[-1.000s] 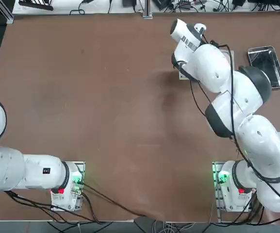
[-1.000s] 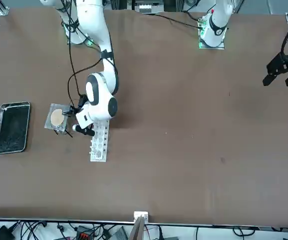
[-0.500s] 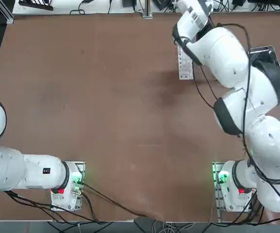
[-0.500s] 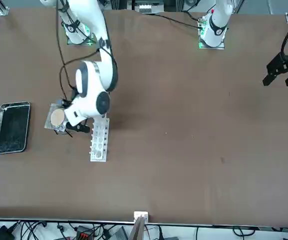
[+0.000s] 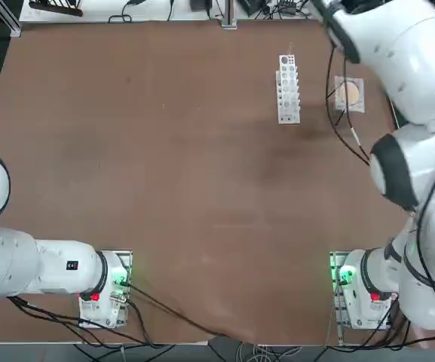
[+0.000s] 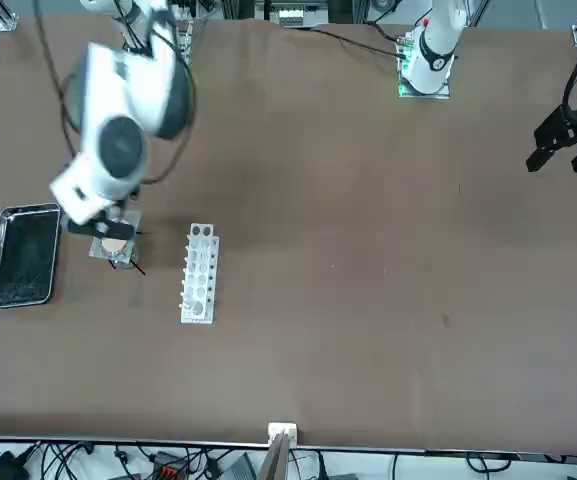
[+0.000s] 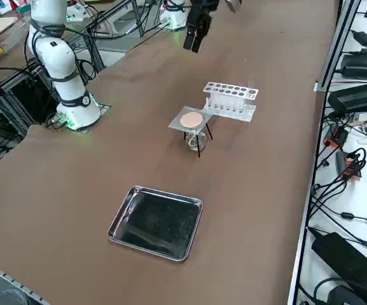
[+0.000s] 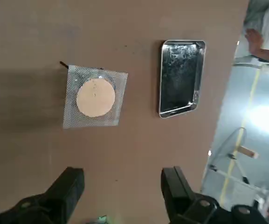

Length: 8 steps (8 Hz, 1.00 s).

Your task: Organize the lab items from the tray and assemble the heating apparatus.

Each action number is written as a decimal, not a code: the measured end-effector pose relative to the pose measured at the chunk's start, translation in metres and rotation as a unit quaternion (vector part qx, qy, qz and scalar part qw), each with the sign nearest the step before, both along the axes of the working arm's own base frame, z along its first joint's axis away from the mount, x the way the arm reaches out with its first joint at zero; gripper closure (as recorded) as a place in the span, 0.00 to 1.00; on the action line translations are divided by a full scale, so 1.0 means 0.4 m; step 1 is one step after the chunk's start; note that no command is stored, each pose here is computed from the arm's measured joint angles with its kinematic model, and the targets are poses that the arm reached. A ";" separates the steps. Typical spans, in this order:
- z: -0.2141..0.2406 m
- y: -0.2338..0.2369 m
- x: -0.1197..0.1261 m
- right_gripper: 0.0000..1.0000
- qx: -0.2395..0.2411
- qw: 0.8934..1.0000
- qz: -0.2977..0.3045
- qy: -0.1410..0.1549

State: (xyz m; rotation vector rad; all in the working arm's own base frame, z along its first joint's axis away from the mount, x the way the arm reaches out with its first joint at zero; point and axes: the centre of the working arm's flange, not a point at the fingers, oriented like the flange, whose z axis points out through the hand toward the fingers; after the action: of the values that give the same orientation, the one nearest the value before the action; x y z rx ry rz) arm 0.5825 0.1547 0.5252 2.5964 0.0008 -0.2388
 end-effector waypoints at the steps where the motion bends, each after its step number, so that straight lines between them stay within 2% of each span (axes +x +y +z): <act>1: 0.061 -0.061 -0.007 0.00 0.034 0.999 -0.003 -0.009; 3: 0.128 -0.176 -0.018 0.00 0.089 0.996 -0.005 -0.012; 6: 0.131 -0.272 -0.009 0.00 0.144 0.989 -0.041 -0.017; 8: 0.130 -0.314 0.011 0.00 0.203 0.977 -0.058 -0.026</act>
State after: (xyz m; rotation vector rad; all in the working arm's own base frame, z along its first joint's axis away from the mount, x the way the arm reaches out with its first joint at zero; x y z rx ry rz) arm 0.5869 0.0291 0.5773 3.0144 -0.1354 -0.2331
